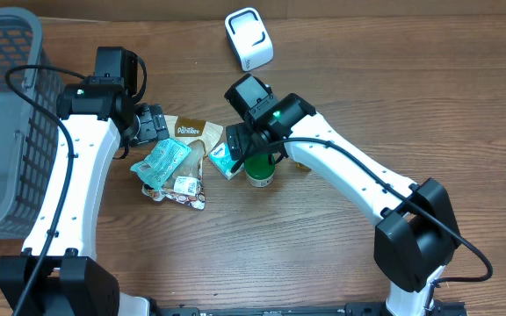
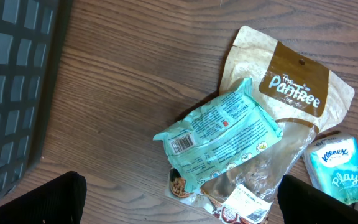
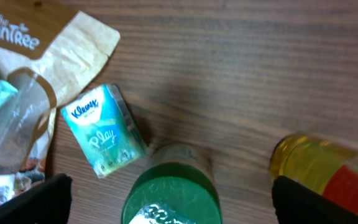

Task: Scan the item barcode
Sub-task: 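Set the tissue pack on the table beside the green jar and release, then move the right gripper over the yellow oil bottle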

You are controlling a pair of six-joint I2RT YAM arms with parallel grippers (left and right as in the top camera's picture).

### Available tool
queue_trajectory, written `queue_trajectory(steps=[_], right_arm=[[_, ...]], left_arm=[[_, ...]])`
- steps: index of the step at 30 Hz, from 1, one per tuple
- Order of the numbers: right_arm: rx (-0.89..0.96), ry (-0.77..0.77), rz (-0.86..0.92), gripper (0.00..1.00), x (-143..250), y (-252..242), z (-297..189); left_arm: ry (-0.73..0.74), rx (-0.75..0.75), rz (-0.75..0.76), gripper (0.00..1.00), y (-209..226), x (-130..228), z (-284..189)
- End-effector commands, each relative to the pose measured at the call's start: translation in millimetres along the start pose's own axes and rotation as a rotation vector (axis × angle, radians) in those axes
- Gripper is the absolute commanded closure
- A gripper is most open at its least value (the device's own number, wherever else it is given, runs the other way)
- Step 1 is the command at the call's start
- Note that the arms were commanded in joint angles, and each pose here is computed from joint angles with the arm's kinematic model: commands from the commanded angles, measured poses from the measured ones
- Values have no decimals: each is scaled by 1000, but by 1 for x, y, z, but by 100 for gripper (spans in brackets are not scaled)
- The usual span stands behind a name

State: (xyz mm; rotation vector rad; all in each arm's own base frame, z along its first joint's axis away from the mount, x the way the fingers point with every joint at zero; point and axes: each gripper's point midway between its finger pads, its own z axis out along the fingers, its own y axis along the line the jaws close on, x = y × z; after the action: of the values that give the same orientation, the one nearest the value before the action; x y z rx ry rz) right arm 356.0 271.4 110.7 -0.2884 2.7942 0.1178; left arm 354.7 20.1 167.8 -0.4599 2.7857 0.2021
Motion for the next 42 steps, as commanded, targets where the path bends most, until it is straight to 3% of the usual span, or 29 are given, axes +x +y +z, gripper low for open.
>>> queue_trajectory(steps=[1,14,18,23,28,36,42], right_arm=[[1,22,63,0,11,0,5],[-38,80,54,0,27,7,10],[-74,15,42,0,5,16,0],[-104,-65,19,0,-32,22,-54],[-72,-91,62,0,-50,-1,-87],[-10,-15,240,0,-55,-82,-83],[37,48,298,0,-43,-114,-82]], left_arm=[[-4,-1,-8,0,-1,-2,-1],[-4,-1,-9,0,-1,-2,-1],[-4,-1,-9,0,-1,-2,-1],[-4,-1,-8,1,-1,-2,-1],[-4,-1,-8,0,-1,-2,-1],[-4,-1,-8,1,-1,-2,-1],[-4,-1,-8,0,-1,-2,-1]])
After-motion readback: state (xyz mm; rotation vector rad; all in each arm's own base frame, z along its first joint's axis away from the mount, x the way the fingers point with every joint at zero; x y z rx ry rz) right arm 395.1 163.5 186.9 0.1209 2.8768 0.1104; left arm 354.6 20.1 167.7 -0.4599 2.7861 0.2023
